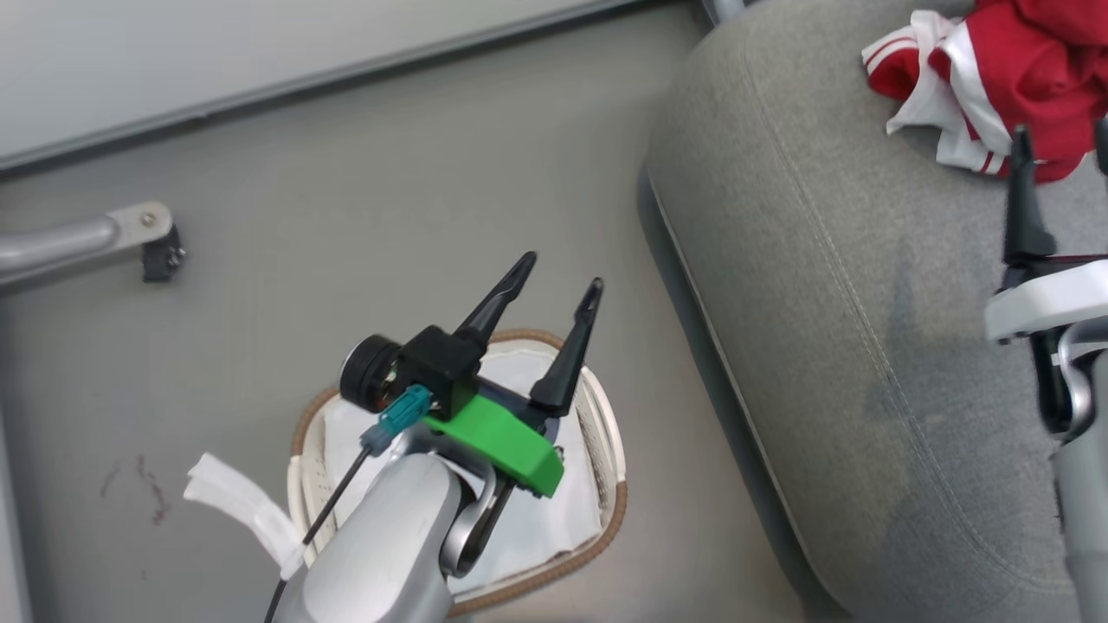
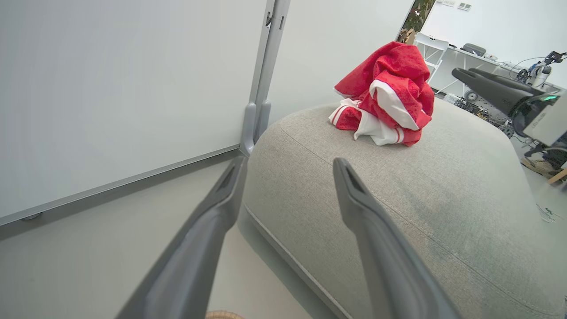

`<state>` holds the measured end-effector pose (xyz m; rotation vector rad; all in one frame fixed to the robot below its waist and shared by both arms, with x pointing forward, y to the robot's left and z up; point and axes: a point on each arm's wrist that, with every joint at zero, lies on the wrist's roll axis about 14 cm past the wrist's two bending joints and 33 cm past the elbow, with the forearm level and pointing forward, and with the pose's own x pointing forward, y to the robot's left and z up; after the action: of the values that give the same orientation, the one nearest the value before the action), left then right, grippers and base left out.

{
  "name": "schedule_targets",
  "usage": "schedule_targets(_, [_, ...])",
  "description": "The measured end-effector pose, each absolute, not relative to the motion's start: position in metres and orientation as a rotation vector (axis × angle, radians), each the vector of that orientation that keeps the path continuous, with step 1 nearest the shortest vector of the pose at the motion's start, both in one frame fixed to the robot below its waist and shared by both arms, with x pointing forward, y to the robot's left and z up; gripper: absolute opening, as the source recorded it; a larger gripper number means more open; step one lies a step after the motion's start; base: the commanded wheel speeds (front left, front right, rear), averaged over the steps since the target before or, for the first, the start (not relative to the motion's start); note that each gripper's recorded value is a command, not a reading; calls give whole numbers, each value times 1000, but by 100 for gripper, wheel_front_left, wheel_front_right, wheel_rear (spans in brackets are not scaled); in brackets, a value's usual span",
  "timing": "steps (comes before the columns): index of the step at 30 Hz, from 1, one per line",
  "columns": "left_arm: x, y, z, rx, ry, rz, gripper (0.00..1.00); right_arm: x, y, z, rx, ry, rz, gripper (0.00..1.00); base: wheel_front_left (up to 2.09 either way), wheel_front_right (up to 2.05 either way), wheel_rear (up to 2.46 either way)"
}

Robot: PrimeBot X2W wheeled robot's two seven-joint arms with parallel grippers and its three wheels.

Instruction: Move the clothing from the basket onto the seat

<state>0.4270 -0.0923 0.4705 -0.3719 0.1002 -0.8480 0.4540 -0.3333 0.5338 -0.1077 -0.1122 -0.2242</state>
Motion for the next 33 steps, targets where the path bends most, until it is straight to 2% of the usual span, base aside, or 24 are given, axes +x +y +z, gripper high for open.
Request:
schedule_targets(8, [426, -39, 477, -337, 78, -674, 100, 458, -260, 542, 23, -165, -69, 100, 0, 0, 0])
schedule_targets(18, [432, 67, 477, -259, 45, -344, 100, 464, -183, 541, 141, -169, 81, 100, 0, 0, 0])
schedule_targets(25, [423, 126, 476, -220, 32, -170, 100, 459, -160, 538, 170, -153, 125, 100, 0, 0, 0])
schedule_targets(33, [403, 154, 463, -201, 64, -83, 100, 439, -162, 519, 187, -100, 106, 100, 0, 0, 0])
